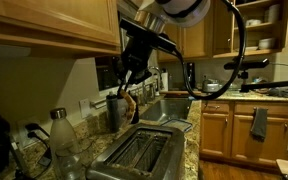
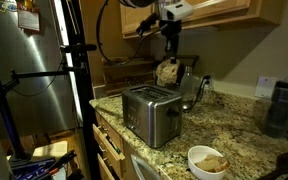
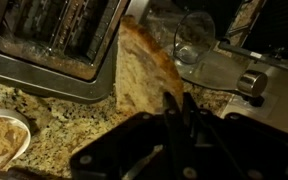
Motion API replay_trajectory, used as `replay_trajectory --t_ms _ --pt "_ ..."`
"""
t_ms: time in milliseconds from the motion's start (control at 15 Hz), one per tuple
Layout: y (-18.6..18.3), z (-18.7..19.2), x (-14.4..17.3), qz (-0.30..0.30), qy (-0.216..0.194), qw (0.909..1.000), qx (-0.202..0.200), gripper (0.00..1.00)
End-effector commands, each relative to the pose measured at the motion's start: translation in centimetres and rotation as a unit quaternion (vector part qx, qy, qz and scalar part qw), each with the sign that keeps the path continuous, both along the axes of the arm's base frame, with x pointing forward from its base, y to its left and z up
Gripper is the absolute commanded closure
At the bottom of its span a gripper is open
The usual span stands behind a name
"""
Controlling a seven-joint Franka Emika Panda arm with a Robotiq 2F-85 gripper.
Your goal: Place one slice of bread in each of the toaster slots
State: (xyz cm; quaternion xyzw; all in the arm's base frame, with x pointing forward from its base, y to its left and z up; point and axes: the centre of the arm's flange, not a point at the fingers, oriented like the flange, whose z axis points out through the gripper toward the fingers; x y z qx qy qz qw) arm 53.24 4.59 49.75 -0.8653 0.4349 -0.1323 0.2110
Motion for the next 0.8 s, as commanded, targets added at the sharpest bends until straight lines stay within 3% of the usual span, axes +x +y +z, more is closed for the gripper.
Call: replay_trajectory --t_ms 0,733 --pt "1.3 1.0 -0.9 -0.009 0.040 0.9985 0.036 0.93" --pt "0.3 -1.3 -0.2 -0.028 0.108 0.9921 0.057 0.93"
